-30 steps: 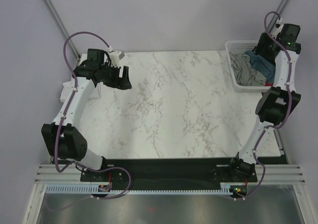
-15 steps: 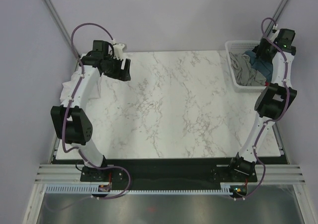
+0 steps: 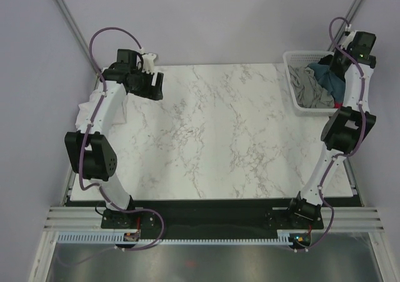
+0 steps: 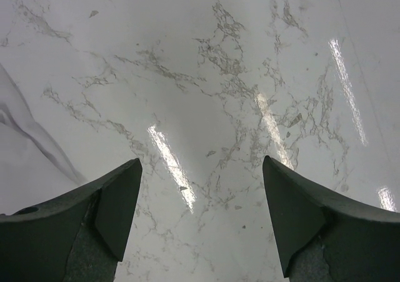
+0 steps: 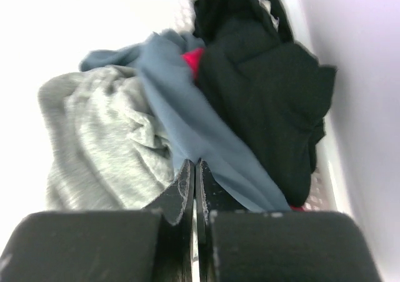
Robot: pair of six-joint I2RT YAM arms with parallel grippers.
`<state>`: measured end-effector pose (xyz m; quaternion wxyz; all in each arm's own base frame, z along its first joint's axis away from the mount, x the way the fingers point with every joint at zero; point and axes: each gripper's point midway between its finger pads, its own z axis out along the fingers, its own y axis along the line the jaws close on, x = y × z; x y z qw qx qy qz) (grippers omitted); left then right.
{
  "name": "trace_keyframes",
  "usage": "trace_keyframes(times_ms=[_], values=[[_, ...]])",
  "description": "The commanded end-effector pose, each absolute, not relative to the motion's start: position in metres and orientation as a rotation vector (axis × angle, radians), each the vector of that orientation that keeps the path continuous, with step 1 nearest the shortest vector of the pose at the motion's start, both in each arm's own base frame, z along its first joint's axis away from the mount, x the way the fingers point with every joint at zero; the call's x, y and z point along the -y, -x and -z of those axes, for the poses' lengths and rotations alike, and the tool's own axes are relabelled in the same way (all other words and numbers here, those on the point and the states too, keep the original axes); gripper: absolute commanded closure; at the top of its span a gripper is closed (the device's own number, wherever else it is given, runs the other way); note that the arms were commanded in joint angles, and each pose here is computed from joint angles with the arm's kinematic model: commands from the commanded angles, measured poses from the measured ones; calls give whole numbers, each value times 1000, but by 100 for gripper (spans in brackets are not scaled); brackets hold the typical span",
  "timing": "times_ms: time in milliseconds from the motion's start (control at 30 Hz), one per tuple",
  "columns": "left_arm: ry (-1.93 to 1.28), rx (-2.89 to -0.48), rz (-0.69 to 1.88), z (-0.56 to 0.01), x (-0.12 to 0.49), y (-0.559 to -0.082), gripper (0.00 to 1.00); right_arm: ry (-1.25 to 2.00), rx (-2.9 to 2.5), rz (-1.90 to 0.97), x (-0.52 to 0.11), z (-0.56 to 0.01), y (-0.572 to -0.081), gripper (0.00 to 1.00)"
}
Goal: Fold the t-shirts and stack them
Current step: Grab the tshirt from the pile, then move the tshirt to the center of the board
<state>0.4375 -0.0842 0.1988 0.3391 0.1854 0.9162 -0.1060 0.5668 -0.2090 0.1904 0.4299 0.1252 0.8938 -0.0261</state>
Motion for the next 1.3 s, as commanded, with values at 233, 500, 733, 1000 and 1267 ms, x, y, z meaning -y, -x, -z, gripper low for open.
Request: trace_keyframes(times_ms=[233,500,733,1000,1267], values=[[-422,-2129,281,-300,87,-423,13,113,-1681,101,83,-447,-478,100],[-424,-2075,391,-311,100,-386,13,302,-1601,-129,-18,-488,-424,100],[-415,-2023,468,-322,107,-354,13,352,-1560,-259,-63,-529,-391,100],[-428,-1985,445,-324,102,-324,13,433,-1525,-487,-117,-542,-344,100],[-367,-2042,402,-292,80,-308,13,494,-1358,-630,-148,-596,-319,100]])
